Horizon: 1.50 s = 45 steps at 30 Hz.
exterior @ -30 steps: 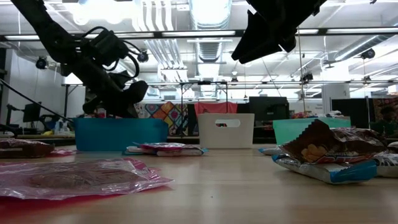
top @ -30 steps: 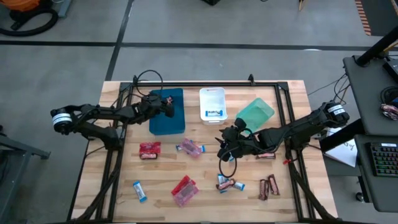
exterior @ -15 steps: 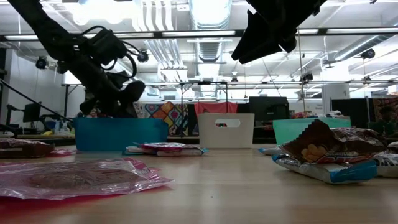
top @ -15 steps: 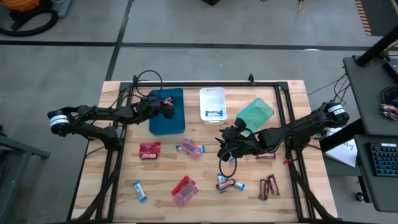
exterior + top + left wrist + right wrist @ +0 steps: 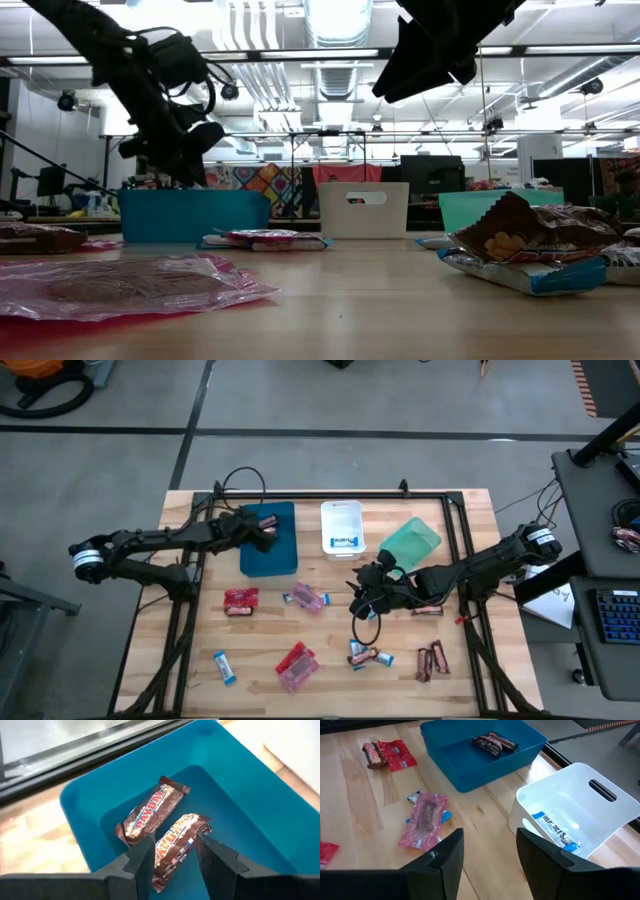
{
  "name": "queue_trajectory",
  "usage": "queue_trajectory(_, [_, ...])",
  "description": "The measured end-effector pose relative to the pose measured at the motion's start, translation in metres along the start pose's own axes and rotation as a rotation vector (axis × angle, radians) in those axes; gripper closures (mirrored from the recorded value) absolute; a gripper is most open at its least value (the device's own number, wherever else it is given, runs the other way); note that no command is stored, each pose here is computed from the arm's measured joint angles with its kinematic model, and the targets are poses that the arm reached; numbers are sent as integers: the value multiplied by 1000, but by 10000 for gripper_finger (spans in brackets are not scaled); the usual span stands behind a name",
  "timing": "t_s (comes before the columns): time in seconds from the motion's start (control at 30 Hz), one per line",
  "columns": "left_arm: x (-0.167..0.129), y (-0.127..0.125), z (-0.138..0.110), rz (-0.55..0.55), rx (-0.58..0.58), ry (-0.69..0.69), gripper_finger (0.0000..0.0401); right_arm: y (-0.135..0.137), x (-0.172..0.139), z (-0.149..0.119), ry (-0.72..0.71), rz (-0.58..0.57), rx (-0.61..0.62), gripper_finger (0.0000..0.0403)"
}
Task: Sort candy
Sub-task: Put the white chocolate into the white bin
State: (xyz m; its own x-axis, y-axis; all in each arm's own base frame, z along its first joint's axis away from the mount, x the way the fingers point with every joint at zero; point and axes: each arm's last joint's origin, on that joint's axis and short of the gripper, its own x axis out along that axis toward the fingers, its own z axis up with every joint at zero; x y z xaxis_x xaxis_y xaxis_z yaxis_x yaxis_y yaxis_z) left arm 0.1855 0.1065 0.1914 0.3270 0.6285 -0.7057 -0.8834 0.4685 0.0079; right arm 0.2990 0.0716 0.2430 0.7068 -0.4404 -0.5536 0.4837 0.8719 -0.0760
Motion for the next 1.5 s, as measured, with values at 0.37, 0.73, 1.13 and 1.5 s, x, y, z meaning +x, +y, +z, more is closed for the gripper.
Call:
queue_trajectory(0.37, [-32, -17, 29, -104, 139, -64, 273, 1, -1, -4, 74, 77, 23, 229])
queue_trajectory(0.73, [-93, -63, 11, -466, 348, -328, 273, -4, 0, -16, 322, 202, 142, 229])
queue_trajectory(1.13, [-129, -88, -13, -689, 442, -394, 273, -18, 4, -28, 541, 127, 316, 229])
queue_trajectory(1.5, [-126, -88, -13, -645, 466, -408, 273, -12, 16, -35, 702, -6, 267, 229])
